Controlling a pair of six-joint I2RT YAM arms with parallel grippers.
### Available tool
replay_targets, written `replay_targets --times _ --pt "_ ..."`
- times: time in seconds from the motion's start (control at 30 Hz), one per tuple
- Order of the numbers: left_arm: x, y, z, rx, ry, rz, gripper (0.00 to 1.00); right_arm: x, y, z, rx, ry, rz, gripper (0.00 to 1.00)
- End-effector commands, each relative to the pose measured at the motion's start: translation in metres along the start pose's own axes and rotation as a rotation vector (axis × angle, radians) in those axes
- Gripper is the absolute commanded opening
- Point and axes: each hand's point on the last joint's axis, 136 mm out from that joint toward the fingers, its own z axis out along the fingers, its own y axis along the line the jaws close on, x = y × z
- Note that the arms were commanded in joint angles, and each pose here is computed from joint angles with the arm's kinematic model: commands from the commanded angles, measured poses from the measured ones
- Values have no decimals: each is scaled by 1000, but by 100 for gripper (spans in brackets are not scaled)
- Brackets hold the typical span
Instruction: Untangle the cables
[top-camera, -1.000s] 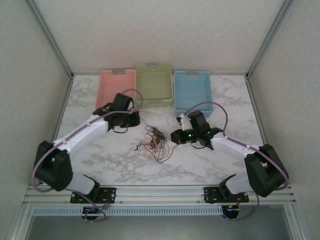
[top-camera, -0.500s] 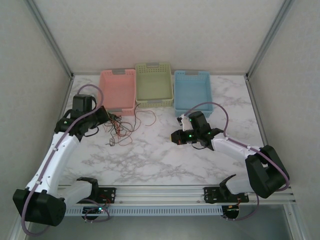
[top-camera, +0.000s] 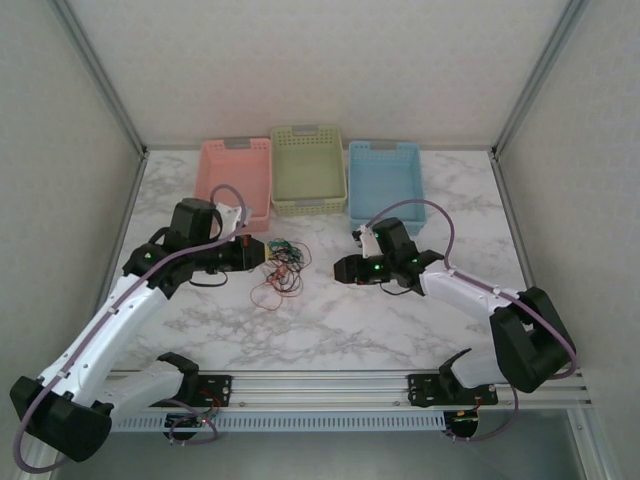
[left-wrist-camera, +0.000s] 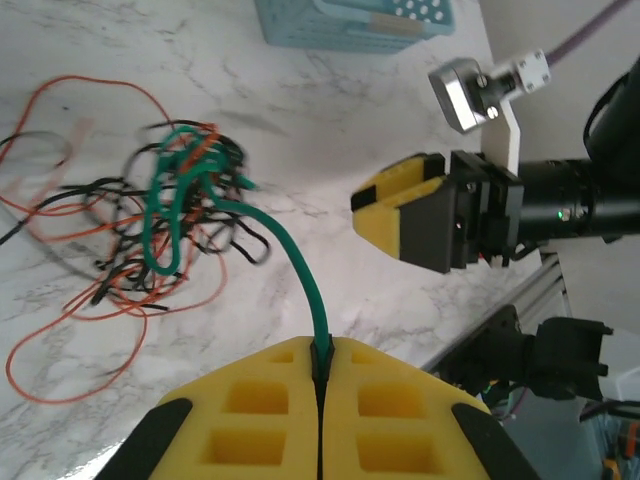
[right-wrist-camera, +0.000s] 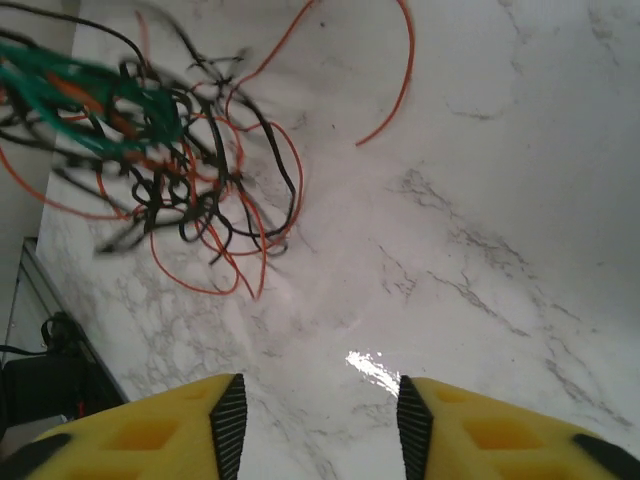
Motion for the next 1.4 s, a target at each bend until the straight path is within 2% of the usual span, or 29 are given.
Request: replay_targets --times 0.0,0.17,0.23,0.33,0.4,0.5,0.7,0.97,1.1,1.37 --pt "5 -10 -7 36 13 33 0 -16 11 10 13 -20 56 49" --pt "-3 -9 -14 1 -23 46 0 -22 5 23 97 -21 79 46" --pt "-7 10 -15 -113 -39 36 0 -23 0 26 120 -14 82 44" --pt "-7 55 -18 -361 -32 1 0 -22 -9 30 175 15 91 42" --pt "-2 71 -18 -438 -11 -17 0 -20 -12 35 191 44 92 42" --pt "5 78 -13 -442 -6 -34 0 -22 -17 44 230 80 86 42" --pt "9 90 -17 -505 -11 -40 0 -31 -47 47 453 114 101 43" --pt "14 98 -21 -543 -10 -40 0 -44 -54 59 661 227 -35 40" --pt "17 99 -21 -542 -2 -37 0 -44 -42 73 677 268 -112 40" --pt "17 98 -22 -541 -3 -37 0 -40 -51 99 695 359 -139 39"
